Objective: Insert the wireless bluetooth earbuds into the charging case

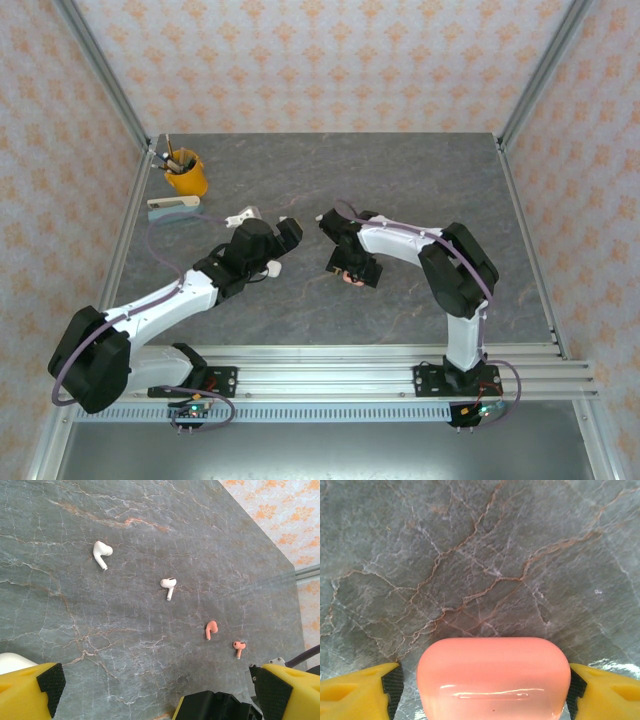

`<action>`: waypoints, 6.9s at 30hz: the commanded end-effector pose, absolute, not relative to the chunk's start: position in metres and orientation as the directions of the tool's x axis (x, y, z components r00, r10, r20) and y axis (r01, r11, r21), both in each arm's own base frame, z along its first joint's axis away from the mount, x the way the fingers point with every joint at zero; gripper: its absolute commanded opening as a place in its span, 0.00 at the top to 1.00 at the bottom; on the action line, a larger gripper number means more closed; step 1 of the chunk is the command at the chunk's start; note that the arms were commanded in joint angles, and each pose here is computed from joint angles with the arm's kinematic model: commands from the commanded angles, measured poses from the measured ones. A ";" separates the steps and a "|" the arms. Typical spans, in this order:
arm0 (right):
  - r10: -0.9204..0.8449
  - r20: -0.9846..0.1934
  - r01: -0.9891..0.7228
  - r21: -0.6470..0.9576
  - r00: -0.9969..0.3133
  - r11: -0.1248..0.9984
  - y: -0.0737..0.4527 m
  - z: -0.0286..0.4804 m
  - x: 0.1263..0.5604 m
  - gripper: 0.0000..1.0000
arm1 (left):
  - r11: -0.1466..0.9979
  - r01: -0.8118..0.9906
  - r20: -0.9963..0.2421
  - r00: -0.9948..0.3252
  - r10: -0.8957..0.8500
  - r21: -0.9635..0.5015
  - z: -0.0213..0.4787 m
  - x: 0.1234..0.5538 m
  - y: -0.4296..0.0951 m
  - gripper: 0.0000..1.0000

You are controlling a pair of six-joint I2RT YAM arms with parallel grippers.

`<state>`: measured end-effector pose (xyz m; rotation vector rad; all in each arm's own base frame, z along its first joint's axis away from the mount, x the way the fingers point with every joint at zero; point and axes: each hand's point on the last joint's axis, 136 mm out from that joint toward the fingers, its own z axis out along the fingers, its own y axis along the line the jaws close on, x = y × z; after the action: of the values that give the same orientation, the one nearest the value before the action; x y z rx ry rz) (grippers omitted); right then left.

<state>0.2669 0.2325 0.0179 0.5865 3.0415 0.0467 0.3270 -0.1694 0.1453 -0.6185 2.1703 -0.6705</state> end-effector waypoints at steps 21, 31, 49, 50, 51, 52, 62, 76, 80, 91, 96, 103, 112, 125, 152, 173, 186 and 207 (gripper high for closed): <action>0.351 -0.059 0.353 -0.018 -0.934 0.936 0.207 0.005 0.268 0.34 | 0.730 -0.220 -0.515 -0.580 -0.631 -0.647 0.152 0.332 -0.169 0.00; 0.416 -0.070 0.414 0.045 -0.907 0.909 0.214 0.017 0.272 0.43 | 0.732 -0.218 -0.498 -0.607 -0.619 -0.645 0.139 0.331 -0.174 0.00; 0.593 -0.071 0.573 0.191 -0.802 0.797 0.222 0.046 0.303 0.44 | 0.712 -0.109 -0.430 -0.731 -0.531 -0.694 0.092 0.316 -0.215 0.00; 0.605 -0.064 0.584 0.196 -0.794 0.788 0.221 0.045 0.303 0.44 | 0.710 -0.098 -0.430 -0.736 -0.523 -0.697 0.089 0.315 -0.219 0.00; 0.616 -0.055 0.595 0.207 -0.786 0.777 0.221 0.045 0.305 0.44 | 0.710 -0.085 -0.429 -0.744 -0.512 -0.699 0.086 0.313 -0.224 0.00; 0.628 -0.047 0.606 0.213 -0.777 0.766 0.221 0.045 0.306 0.44 | 0.712 -0.073 -0.431 -0.751 -0.500 -0.698 0.083 0.313 -0.229 0.00; 0.697 0.009 0.671 0.277 -0.717 0.687 0.219 0.048 0.316 0.44 | 0.680 0.021 -0.446 -0.769 -0.457 -0.733 0.076 0.310 -0.261 0.03; 0.716 0.065 0.693 0.327 -0.695 0.643 0.225 0.055 0.320 0.44 | 0.641 0.099 -0.448 -0.795 -0.409 -0.761 0.071 0.318 -0.304 0.17; 0.716 0.077 0.694 0.335 -0.694 0.637 0.228 0.056 0.321 0.44 | 0.634 0.107 -0.448 -0.796 -0.407 -0.766 0.068 0.320 -0.313 0.21; 0.712 0.106 0.695 0.355 -0.695 0.626 0.235 0.059 0.323 0.44 | 0.615 0.117 -0.449 -0.789 -0.419 -0.780 0.064 0.331 -0.329 0.28; 0.709 0.115 0.695 0.357 -0.696 0.624 0.236 0.058 0.321 0.44 | 0.602 0.114 -0.443 -0.785 -0.432 -0.790 0.063 0.336 -0.334 0.30; 0.705 0.133 0.697 0.359 -0.697 0.621 0.238 0.056 0.320 0.44 | 0.587 0.111 -0.442 -0.772 -0.457 -0.802 0.063 0.345 -0.339 0.34; 0.695 0.157 0.697 0.353 -0.701 0.624 0.242 0.052 0.317 0.44 | 0.584 0.097 -0.437 -0.763 -0.476 -0.806 0.053 0.353 -0.342 0.49; 0.710 0.103 0.681 0.408 -0.697 0.608 0.213 0.081 0.332 0.11 | 0.621 0.079 -0.443 -0.770 -0.458 -0.779 0.067 0.351 -0.334 0.86; 0.342 -0.465 -0.208 0.790 -0.817 0.577 0.206 0.236 0.320 0.13 | 0.507 0.401 -0.513 -0.853 -0.097 -0.763 0.223 0.333 -0.329 1.00; 0.429 -0.280 0.054 0.783 -0.859 0.619 0.181 0.140 0.339 0.25 | 0.482 0.461 -0.563 -0.822 -0.084 -0.745 0.255 0.328 -0.328 1.00; 0.385 -0.348 -0.096 0.835 -0.855 0.541 0.183 0.203 0.317 0.26 | 0.472 0.454 -0.559 -0.823 -0.103 -0.755 0.252 0.330 -0.318 1.00; 0.303 -0.409 -0.275 0.875 -0.861 0.399 0.206 0.251 0.313 0.54 | 0.348 0.456 -0.518 -0.848 -0.108 -0.819 0.264 0.344 -0.334 1.00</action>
<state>0.3089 0.2005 0.2290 0.1051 2.2143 1.4537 0.3380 -0.3296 0.2366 0.2675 2.2143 -1.4829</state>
